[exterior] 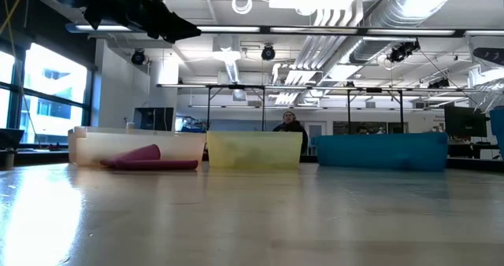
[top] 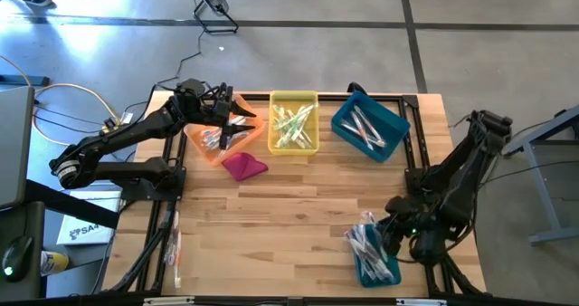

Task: Pick & Place Toothbrushes
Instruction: Put the orange toothbrush into the top blue bin

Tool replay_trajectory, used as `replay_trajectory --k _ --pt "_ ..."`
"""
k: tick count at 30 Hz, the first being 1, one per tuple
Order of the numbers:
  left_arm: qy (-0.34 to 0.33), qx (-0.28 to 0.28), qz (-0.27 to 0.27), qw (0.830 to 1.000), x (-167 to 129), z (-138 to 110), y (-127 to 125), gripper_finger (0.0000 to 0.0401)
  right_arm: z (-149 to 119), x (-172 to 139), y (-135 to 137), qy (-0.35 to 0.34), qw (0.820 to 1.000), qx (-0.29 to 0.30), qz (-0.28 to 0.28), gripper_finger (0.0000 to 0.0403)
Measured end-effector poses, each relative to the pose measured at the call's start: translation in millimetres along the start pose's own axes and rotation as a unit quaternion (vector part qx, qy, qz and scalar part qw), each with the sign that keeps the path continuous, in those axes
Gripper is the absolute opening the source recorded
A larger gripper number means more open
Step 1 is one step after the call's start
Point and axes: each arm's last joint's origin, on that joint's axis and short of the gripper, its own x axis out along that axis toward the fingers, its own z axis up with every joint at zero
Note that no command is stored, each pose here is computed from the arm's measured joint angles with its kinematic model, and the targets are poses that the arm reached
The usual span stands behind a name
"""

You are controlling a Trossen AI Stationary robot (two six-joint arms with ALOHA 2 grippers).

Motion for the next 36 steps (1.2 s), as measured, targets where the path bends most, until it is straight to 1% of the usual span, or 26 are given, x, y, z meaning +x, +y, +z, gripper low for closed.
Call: replay_trajectory --k 2,7,12,13,15,17,22,25,31,36 --pt "0.000 0.000 0.000 1.000 0.0 0.0 0.0 0.0156 8.1 -6.4 -2.0 -0.010 1.000 -0.011 0.017 0.0096" --pt "-0.001 0.001 0.001 1.000 0.0 0.3 0.2 0.0156 26.4 -18.8 -7.9 -0.073 0.994 -0.076 0.041 0.0068" --pt "0.001 -0.001 0.000 1.000 0.0 -0.2 0.0 0.0156 40.2 -22.1 -11.6 -0.121 0.981 -0.146 0.030 0.0012" --pt "0.001 -0.001 0.000 1.000 0.0 -0.2 0.0 0.0156 42.5 -21.8 -12.0 -0.130 0.978 -0.160 0.025 0.0008" --pt "0.001 -0.001 0.000 1.000 0.0 -0.2 0.0 0.0156 47.2 -20.6 -12.7 -0.138 0.973 -0.183 0.014 0.0004" --pt "0.000 -0.014 0.001 1.000 0.0 0.0 0.0 0.0156 52.1 -18.1 -13.3 -0.140 0.970 -0.199 0.002 0.0003" --pt "-0.001 -0.051 0.002 0.999 0.0 0.3 0.2 0.0156 63.5 -12.7 -12.2 -0.149 0.965 -0.216 -0.014 0.0002" --pt "-0.001 -0.053 0.001 0.999 0.0 0.3 0.2 0.0156 71.9 -9.4 -7.0 -0.153 0.960 -0.233 -0.002 0.0002" --pt "0.001 -0.057 0.001 0.998 0.0 -0.1 0.0 0.0156 95.8 -2.4 4.9 -0.160 0.946 -0.280 0.042 0.0002" --pt "0.002 -0.057 0.001 0.998 0.0 -0.3 -0.1 0.0156 117.9 3.7 6.4 -0.168 0.934 -0.310 0.061 0.0002"
